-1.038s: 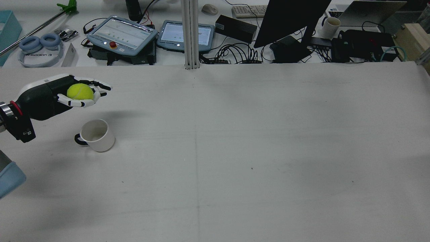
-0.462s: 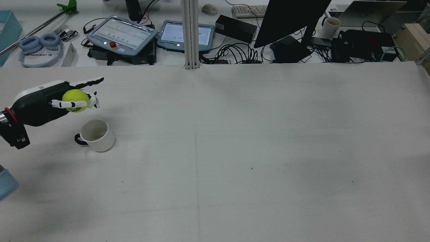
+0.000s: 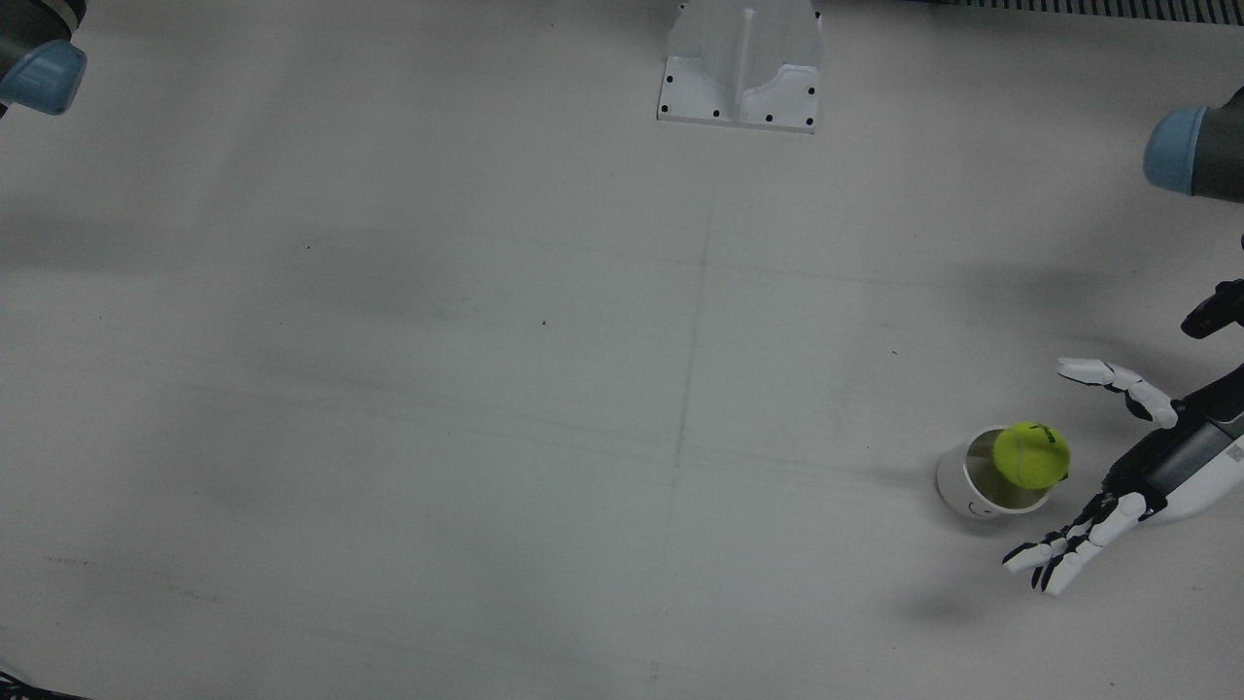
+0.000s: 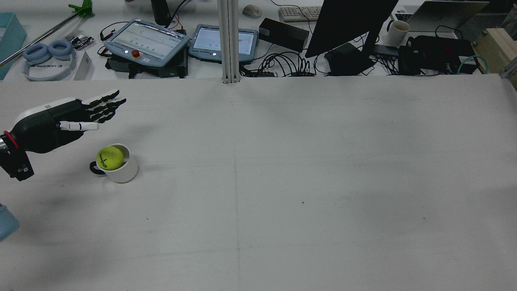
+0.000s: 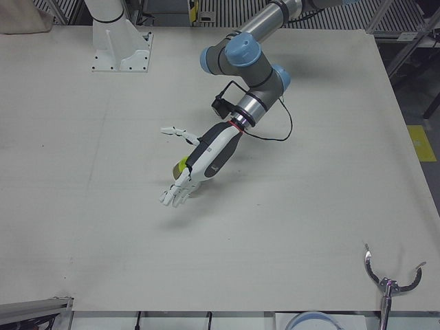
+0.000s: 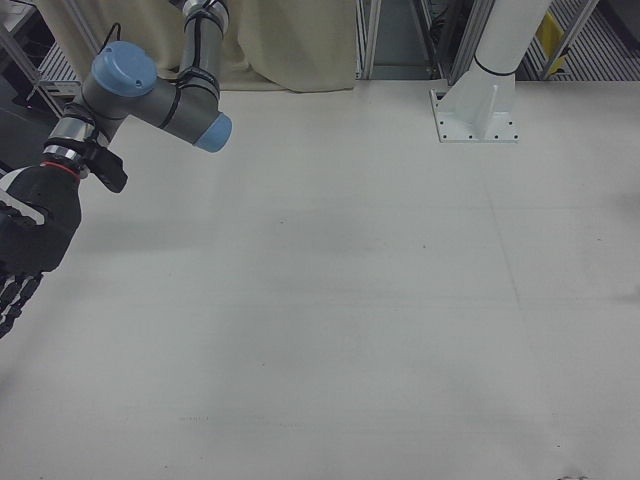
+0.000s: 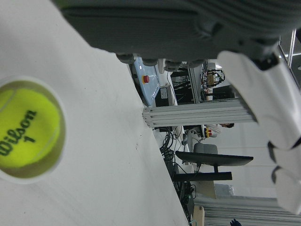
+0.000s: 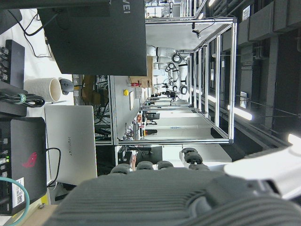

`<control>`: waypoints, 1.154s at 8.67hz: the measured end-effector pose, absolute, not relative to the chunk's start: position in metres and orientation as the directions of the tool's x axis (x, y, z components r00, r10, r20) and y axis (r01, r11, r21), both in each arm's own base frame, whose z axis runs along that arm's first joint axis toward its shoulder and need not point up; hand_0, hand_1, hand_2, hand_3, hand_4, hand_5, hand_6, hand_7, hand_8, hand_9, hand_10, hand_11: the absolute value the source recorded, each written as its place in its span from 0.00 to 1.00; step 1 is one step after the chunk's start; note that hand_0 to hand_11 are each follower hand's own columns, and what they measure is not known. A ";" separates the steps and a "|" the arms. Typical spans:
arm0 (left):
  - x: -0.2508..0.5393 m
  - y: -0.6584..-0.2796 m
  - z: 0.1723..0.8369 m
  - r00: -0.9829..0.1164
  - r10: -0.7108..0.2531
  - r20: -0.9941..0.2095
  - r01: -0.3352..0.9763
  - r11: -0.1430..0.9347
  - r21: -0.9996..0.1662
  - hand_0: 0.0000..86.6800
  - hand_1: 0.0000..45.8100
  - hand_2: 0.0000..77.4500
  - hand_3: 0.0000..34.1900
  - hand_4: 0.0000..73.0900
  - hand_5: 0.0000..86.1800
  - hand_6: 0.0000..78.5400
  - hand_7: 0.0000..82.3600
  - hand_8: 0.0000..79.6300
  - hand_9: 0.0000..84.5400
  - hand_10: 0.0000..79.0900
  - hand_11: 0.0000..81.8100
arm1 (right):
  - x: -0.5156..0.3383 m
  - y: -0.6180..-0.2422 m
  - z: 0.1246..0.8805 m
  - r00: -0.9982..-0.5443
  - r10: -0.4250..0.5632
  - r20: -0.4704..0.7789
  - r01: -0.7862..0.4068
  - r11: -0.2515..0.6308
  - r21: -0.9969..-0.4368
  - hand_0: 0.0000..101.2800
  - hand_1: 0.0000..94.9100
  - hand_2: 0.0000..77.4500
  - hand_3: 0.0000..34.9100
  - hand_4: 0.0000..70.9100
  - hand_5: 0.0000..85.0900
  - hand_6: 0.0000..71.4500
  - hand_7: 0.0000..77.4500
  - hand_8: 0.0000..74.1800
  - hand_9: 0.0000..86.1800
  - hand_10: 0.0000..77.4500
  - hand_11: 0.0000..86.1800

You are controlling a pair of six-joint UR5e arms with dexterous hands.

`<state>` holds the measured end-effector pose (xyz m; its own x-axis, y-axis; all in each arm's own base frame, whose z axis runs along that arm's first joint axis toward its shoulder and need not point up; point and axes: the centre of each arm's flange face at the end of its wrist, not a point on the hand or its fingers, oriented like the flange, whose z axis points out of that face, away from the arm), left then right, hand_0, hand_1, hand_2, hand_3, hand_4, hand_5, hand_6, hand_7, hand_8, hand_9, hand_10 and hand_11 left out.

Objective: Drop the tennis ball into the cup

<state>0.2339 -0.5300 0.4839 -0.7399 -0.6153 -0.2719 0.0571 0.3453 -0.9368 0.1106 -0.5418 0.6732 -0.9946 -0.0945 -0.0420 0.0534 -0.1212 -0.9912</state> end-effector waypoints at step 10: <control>-0.001 -0.708 0.509 -0.938 -0.252 -0.238 0.199 0.171 -0.965 0.60 0.46 0.03 0.00 0.01 0.01 0.00 0.10 0.00 0.00 0.00 0.00 | 0.111 -0.542 0.673 -0.995 -0.094 -0.043 0.054 -0.120 -0.991 0.00 0.01 0.01 0.00 0.00 0.00 0.00 0.00 0.00 0.00 0.00 0.01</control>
